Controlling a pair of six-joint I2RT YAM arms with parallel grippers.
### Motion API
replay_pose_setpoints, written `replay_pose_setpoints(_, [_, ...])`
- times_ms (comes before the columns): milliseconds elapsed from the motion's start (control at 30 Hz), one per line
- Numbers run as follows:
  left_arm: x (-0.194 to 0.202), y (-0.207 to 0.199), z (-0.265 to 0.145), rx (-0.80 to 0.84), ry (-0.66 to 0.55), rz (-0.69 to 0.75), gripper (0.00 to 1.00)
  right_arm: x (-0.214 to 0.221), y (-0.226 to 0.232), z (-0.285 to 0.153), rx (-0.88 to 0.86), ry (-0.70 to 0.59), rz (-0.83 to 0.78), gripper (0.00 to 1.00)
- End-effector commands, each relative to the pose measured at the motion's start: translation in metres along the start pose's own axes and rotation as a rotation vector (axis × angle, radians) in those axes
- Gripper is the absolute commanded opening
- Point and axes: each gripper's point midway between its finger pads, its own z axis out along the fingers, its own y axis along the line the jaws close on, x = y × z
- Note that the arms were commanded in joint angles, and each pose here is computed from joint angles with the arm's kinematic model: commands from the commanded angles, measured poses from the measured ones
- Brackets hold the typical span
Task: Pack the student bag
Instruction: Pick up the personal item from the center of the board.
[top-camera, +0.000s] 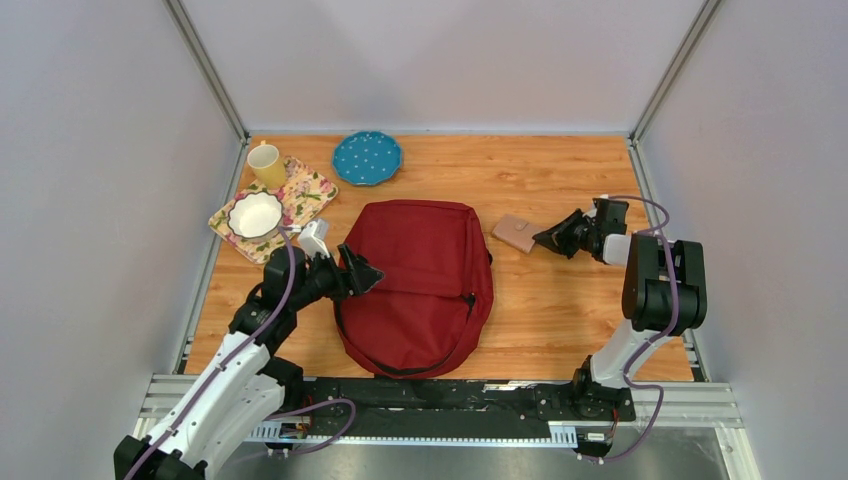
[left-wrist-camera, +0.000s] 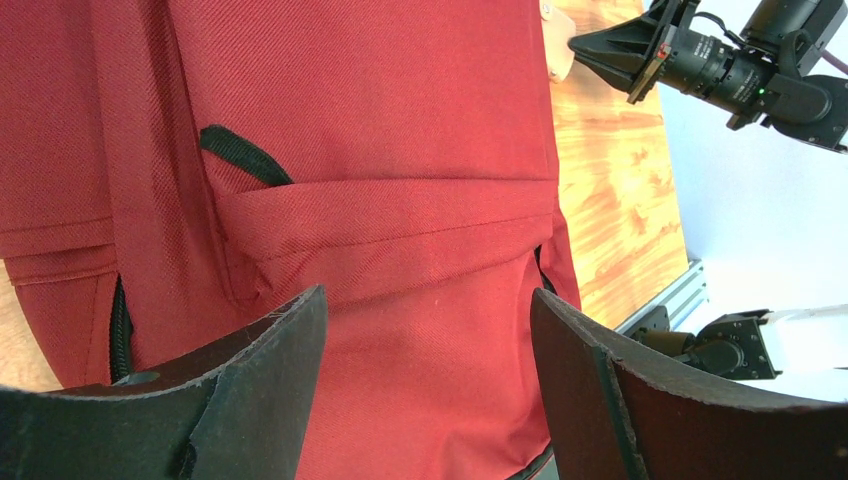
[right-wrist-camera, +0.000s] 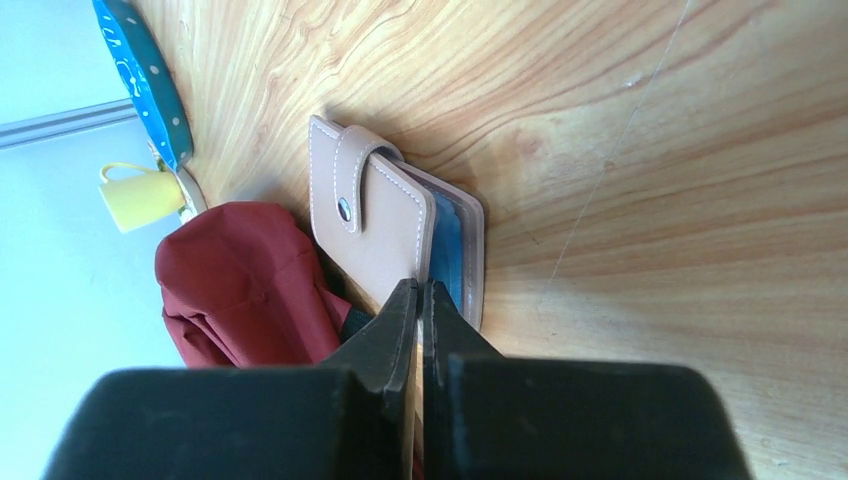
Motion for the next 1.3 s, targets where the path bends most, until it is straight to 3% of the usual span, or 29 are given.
replay_pose_setpoints(0, [-0.011, -0.009, -0.003, 0.025, -0.032, 0.004, 0.81, -0.005, 0.012, 0.0, -0.046, -0.015, -0.034, 0.0])
replay_pose_setpoints(233, [-0.018, -0.017, -0.003, 0.058, -0.059, 0.016, 0.82, -0.002, 0.043, -0.023, -0.13, -0.026, -0.095, 0.0])
replay_pose_setpoints(667, [-0.042, -0.064, 0.002, 0.286, -0.114, -0.014, 0.85, 0.019, 0.134, -0.128, -0.307, -0.127, -0.254, 0.0])
replay_pose_setpoints(800, [-0.051, -0.078, 0.005, 0.352, -0.119, 0.029, 0.86, 0.048, 0.156, -0.156, -0.412, -0.048, -0.322, 0.0])
replay_pose_setpoints(1000, [-0.057, -0.111, 0.016, 0.537, -0.035, 0.11, 0.87, 0.099, 0.181, -0.184, -0.541, 0.095, -0.467, 0.0])
replay_pose_setpoints(1267, [-0.056, -0.134, 0.025, 0.744, 0.044, 0.036, 0.87, 0.167, 0.222, -0.209, -0.717, 0.269, -0.644, 0.0])
